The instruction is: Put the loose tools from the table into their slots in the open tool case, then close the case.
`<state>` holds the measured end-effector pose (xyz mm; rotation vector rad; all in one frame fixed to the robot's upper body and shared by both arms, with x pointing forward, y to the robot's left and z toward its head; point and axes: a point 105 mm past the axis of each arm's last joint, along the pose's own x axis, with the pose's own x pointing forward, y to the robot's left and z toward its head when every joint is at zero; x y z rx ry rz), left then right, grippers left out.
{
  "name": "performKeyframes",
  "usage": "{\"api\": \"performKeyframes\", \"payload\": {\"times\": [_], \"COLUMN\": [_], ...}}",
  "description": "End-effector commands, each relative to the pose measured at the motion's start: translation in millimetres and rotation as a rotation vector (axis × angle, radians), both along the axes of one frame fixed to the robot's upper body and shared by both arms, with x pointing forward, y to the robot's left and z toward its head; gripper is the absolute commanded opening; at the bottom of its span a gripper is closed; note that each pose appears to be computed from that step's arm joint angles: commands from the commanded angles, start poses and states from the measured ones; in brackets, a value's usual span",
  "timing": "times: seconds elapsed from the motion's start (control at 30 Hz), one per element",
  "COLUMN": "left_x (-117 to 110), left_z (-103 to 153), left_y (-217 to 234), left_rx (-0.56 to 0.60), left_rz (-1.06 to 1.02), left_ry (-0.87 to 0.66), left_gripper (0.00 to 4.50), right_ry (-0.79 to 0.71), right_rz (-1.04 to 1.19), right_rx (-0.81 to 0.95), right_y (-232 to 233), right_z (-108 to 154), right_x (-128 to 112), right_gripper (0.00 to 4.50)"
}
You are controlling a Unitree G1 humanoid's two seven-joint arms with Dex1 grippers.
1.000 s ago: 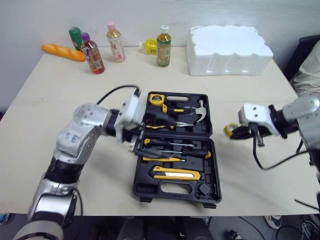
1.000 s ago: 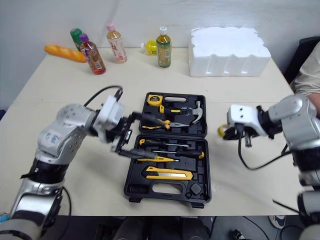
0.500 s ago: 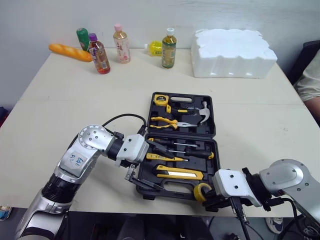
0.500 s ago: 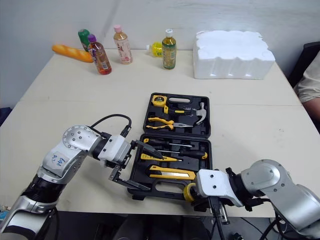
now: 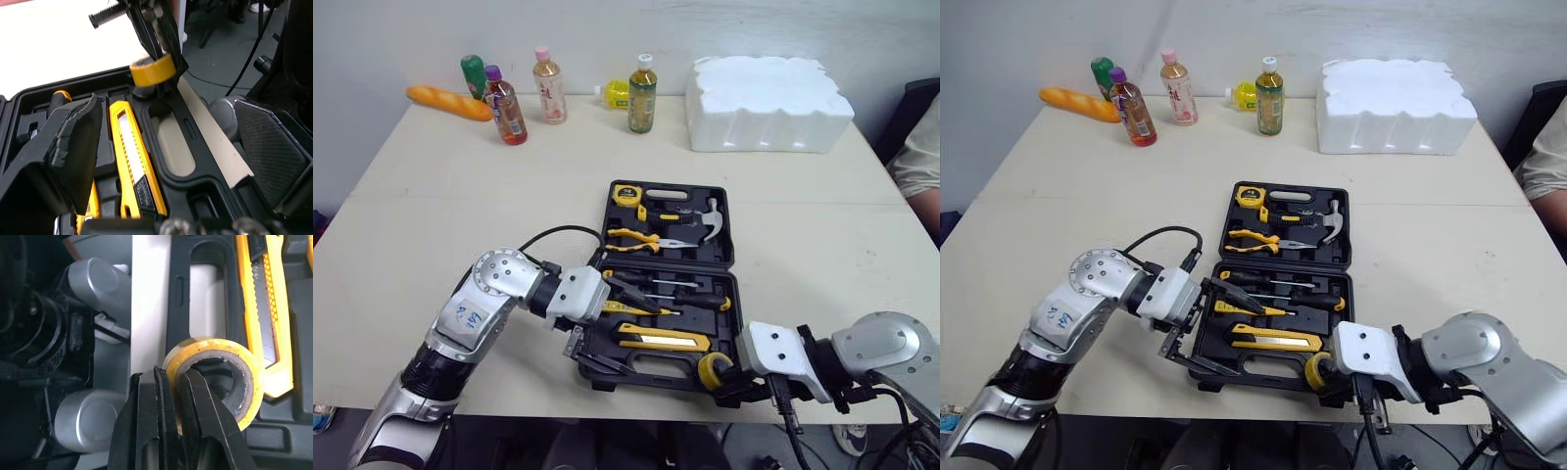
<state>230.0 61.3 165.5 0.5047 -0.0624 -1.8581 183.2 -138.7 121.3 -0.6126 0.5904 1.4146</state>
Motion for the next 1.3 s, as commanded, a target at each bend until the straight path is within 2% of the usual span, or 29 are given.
{"api": "performKeyframes", "payload": {"times": [0.03,0.37,0.47,0.6,0.67,0.73,0.8,0.83,0.9,1.0,1.03,1.07,1.3], "left_x": [-3.5,-1.3,-0.2,0.8,1.3,2.8,4.4,4.4,4.6,5.4,5.7,6.6,8.6], "left_z": [3.4,4.0,5.0,6.3,5.9,5.3,5.5,6.0,6.3,6.4,6.3,5.1,0.8], "left_y": [-0.2,2.1,2.9,3.8,3.9,4.4,4.3,4.0,4.1,4.7,5.1,6.0,11.3], "left_rx": [-0.004,0.001,0.001,0.000,0.000,0.000,-0.001,-0.001,0.000,0.000,0.001,0.005,0.026], "left_rz": [-0.010,0.006,0.013,0.019,0.020,0.022,0.018,0.011,0.000,-0.005,-0.005,0.000,0.008], "left_ry": [-0.023,-0.030,-0.037,-0.043,-0.044,-0.048,-0.052,-0.055,-0.057,-0.062,-0.062,-0.059,-0.035], "left_gripper": [4.50,4.50,4.50,4.50,4.50,4.50,4.50,4.50,4.50,4.50,4.50,4.50,4.50], "right_ry": [-0.009,0.002,0.000,0.008,-0.011,-0.099,-0.146,-0.107,-0.066,-0.094,-0.104,-0.116,-0.096], "right_rz": [-0.011,0.008,0.009,0.028,0.013,-0.027,-0.073,-0.092,-0.041,-0.089,-0.106,-0.124,-0.158], "right_rx": [0.001,-0.020,0.014,0.088,0.129,0.180,0.248,0.313,0.325,0.375,0.388,0.407,0.402], "right_y": [-2.8,-4.0,-1.4,1.4,1.2,0.2,1.6,4.5,6.0,5.4,5.4,3.6,-3.6], "right_z": [2.0,-5.2,11.8,42.1,51.9,55.2,45.9,38.0,20.0,7.2,6.0,2.0,-35.8], "right_x": [3.7,1.8,-1.6,-10.4,-8.4,4.4,13.7,11.9,-0.3,4.7,7.4,9.4,0.3], "right_gripper": [0.04,0.04,1.32,3.27,3.27,3.27,3.27,3.04,2.38,0.91,0.28,0.04,0.04]}}
